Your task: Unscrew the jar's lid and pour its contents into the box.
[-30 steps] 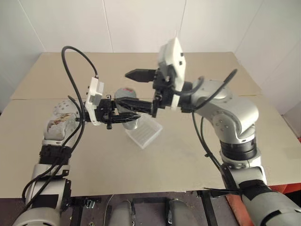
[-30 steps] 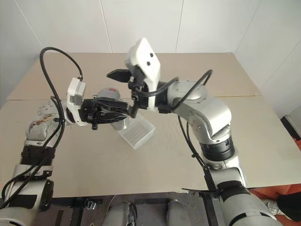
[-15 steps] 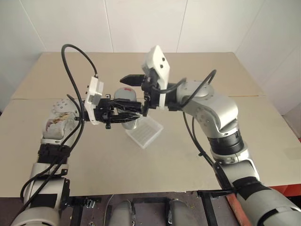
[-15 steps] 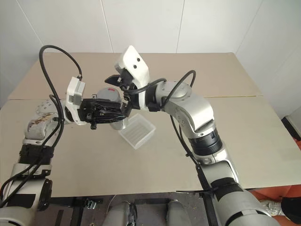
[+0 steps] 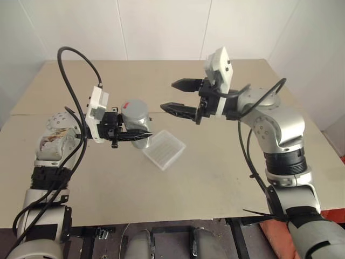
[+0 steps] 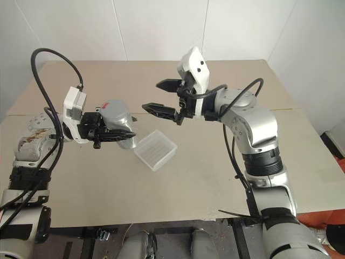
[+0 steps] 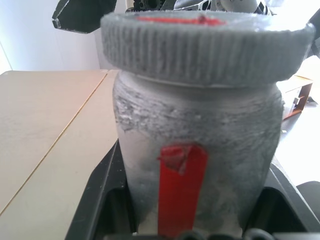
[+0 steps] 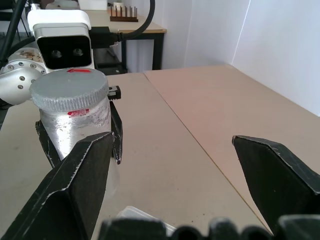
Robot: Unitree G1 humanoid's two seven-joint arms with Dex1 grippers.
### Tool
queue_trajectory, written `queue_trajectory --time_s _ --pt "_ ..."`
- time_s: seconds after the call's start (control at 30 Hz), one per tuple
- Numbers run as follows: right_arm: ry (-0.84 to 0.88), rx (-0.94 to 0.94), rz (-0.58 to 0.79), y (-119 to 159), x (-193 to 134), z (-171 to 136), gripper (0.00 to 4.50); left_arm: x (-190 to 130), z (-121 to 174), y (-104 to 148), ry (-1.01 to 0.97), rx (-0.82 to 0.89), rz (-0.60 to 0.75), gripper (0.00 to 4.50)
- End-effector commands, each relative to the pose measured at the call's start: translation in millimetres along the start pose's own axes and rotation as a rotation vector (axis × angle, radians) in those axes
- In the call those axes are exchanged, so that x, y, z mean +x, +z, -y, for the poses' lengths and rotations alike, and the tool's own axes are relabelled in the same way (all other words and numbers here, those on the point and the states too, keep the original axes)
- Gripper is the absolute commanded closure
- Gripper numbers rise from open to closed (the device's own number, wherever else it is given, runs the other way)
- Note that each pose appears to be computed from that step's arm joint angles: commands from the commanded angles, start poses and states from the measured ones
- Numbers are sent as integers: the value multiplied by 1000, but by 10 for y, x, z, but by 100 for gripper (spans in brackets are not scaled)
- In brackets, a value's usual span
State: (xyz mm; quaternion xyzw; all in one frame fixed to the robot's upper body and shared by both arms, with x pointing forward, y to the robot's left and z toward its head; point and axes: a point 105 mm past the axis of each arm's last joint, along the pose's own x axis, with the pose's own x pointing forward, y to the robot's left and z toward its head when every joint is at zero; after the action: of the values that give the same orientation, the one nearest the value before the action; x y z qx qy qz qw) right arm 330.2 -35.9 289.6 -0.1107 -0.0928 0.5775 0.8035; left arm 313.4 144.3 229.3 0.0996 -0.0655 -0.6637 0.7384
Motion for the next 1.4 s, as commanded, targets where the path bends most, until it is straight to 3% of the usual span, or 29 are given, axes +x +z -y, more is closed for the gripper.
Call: queue_trajectory --time_s 0.03,0.23,0.6,1.4 --pt "75 -39 135 343 24 -188 2 28 -1 110 -2 43 33 254" --pt "153 -45 185 472 187 -436 2 103 -25 95 -9 42 44 254" --pt "126 -103 96 301 571 -491 2 140 -46 119 -27 50 54 254" --pt "164 -75 105 261 423 -468 2 98 1 108 -34 52 42 254"
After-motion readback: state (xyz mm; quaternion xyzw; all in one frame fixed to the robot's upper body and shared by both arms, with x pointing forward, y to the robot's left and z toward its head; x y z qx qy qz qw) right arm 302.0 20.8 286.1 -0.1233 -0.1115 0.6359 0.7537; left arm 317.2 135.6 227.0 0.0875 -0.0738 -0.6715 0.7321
